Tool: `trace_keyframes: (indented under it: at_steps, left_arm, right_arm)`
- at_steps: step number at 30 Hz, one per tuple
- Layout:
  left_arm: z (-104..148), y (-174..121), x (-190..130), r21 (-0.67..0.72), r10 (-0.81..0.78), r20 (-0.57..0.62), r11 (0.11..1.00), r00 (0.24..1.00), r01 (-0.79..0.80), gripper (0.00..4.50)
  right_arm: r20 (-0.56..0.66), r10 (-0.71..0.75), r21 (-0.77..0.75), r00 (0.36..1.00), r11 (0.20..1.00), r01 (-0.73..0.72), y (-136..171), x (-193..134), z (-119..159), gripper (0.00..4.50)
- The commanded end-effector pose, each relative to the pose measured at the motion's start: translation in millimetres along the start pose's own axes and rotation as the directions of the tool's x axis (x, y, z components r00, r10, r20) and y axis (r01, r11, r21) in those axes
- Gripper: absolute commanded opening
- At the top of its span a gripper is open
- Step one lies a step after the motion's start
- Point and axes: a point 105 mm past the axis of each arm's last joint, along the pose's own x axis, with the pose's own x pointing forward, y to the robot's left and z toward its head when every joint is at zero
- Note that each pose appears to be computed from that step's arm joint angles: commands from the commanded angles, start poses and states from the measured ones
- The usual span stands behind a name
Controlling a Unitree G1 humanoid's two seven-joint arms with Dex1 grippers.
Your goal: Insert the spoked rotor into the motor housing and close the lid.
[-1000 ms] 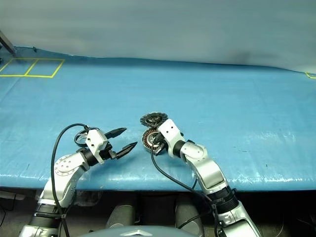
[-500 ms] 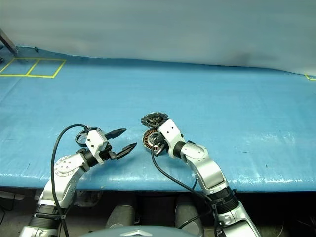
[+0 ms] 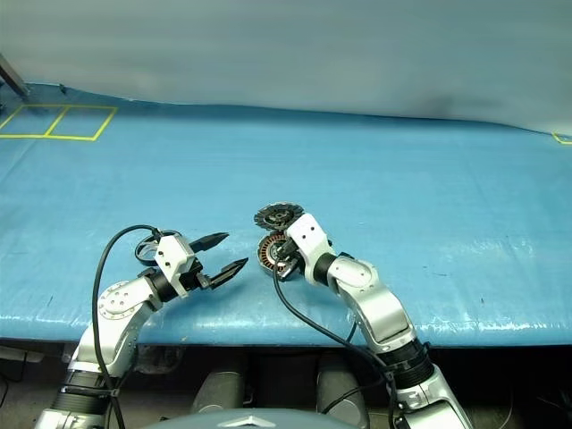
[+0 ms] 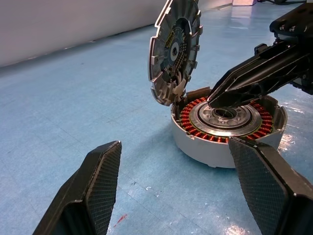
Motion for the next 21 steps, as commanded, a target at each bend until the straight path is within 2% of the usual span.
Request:
trace_keyframes:
  at_steps: [1, 16, 21]
  left_arm:
    - [5, -2, 1, 0.008, -0.005, 0.024, 1.000, 1.000, 0.005, 3.80]
    - [5, -1, 1, 0.012, 0.001, 0.021, 1.000, 1.000, -0.001, 3.80]
    - [5, 0, 1, 0.013, 0.004, 0.022, 1.000, 1.000, -0.004, 3.80]
  right_arm:
    - [0.041, -0.008, -0.008, 0.999, 1.000, 0.009, -2, -3, 12, 0.03]
    - [-0.028, -0.033, 0.022, 0.999, 0.999, 0.033, -9, 0, -11, 0.03]
    - [-0.080, -0.029, -0.011, 0.996, 1.000, 0.029, -8, 0, -22, 0.03]
